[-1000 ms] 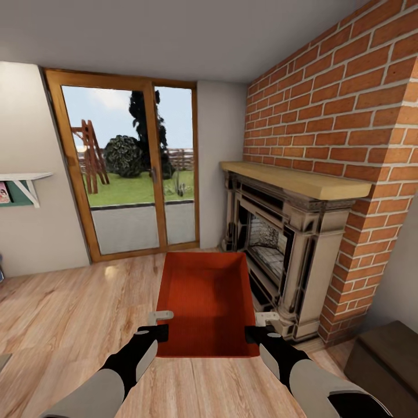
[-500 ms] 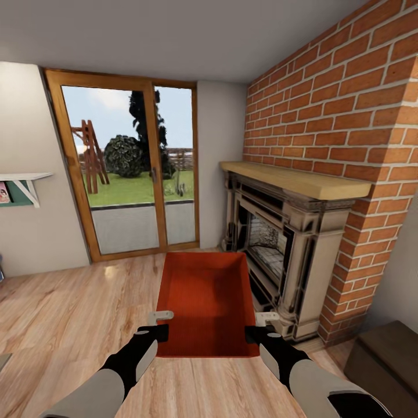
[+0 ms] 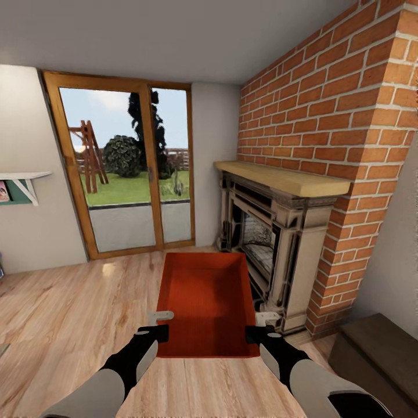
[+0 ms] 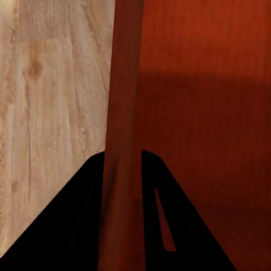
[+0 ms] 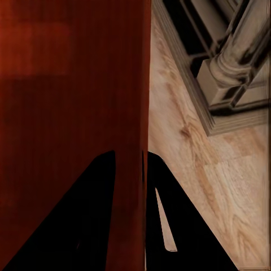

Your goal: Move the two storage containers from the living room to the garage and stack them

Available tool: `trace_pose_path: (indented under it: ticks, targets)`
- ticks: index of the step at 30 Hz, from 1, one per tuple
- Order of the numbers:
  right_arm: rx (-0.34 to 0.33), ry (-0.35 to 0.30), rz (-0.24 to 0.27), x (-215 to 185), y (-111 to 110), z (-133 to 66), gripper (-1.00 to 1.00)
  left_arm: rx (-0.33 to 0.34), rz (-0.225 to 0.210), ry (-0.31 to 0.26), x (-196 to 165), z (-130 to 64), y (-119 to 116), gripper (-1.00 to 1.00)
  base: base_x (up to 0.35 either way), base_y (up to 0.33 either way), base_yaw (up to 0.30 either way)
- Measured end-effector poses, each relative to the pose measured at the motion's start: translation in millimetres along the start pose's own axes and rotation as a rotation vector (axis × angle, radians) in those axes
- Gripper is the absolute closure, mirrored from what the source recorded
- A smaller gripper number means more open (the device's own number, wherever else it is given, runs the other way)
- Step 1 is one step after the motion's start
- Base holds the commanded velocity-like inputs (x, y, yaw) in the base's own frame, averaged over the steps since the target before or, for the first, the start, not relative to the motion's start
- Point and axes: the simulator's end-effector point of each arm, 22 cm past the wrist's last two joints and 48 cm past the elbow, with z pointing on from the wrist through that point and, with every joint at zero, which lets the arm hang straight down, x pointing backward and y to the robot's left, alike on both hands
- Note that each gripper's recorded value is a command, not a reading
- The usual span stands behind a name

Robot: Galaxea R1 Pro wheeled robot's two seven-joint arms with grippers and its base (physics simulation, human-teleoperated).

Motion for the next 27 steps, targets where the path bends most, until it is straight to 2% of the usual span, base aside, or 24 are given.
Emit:
trace_pose_path:
  ticks: [27]
  targets:
    - [0.001,0.000,-0.001,-0.3,0.8,-0.3,1.00,0.000,-0.001,0.000,0.1,-0.1,0.9,1.00,-0.186,-0.221,0.251]
